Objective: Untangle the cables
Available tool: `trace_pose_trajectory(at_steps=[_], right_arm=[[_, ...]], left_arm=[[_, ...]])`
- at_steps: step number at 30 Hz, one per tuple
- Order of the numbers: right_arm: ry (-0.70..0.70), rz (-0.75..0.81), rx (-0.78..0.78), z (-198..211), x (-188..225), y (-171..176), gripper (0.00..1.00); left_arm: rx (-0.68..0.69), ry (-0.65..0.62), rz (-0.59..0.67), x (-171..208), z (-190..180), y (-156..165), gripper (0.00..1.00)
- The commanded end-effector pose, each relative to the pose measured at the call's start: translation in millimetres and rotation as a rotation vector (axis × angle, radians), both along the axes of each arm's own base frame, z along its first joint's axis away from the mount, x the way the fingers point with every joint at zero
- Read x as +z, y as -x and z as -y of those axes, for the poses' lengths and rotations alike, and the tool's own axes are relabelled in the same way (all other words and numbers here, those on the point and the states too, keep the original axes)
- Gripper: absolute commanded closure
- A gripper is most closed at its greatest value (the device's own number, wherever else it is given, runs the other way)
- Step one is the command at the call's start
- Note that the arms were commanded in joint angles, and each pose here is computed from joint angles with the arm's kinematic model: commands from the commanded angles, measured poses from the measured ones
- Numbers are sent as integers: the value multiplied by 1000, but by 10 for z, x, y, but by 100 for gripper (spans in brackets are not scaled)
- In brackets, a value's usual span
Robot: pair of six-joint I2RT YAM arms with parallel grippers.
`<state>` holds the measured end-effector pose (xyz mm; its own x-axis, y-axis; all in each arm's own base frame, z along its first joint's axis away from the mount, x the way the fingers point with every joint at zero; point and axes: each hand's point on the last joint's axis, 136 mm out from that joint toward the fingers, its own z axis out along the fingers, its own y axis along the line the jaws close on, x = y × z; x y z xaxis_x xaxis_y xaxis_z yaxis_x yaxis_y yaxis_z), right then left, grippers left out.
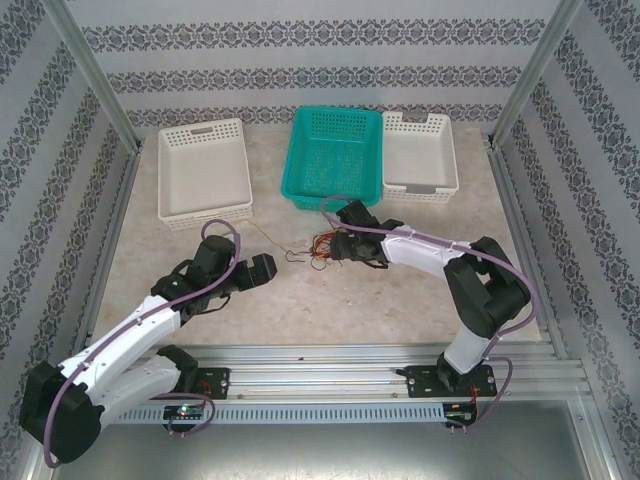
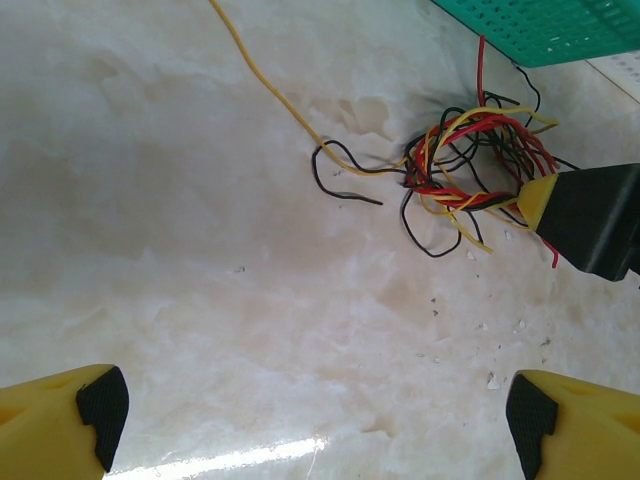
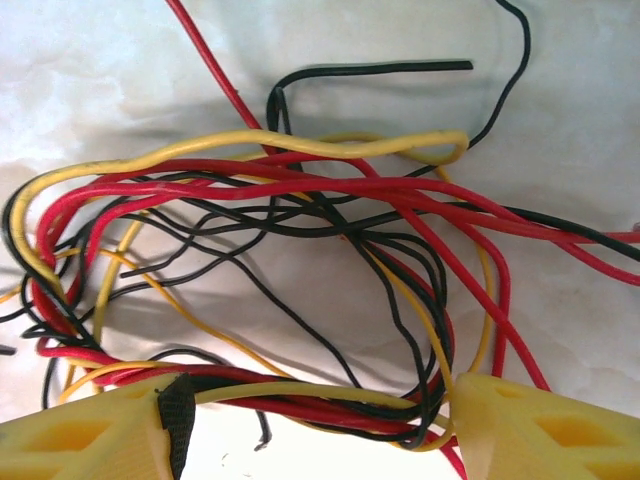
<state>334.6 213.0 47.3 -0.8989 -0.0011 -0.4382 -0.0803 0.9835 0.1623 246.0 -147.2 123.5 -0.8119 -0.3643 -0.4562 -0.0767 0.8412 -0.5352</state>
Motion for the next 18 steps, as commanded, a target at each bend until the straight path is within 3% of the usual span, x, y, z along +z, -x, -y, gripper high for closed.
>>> trace_pose_trajectory(at_steps=[1, 18], right_arm=[[50, 25, -10, 44, 45, -119, 31], [83, -82, -70, 40, -259, -230, 31]], left_arm=[[-16, 5, 11, 89, 76, -50, 2], [-79, -108, -58, -174, 184, 22, 3]])
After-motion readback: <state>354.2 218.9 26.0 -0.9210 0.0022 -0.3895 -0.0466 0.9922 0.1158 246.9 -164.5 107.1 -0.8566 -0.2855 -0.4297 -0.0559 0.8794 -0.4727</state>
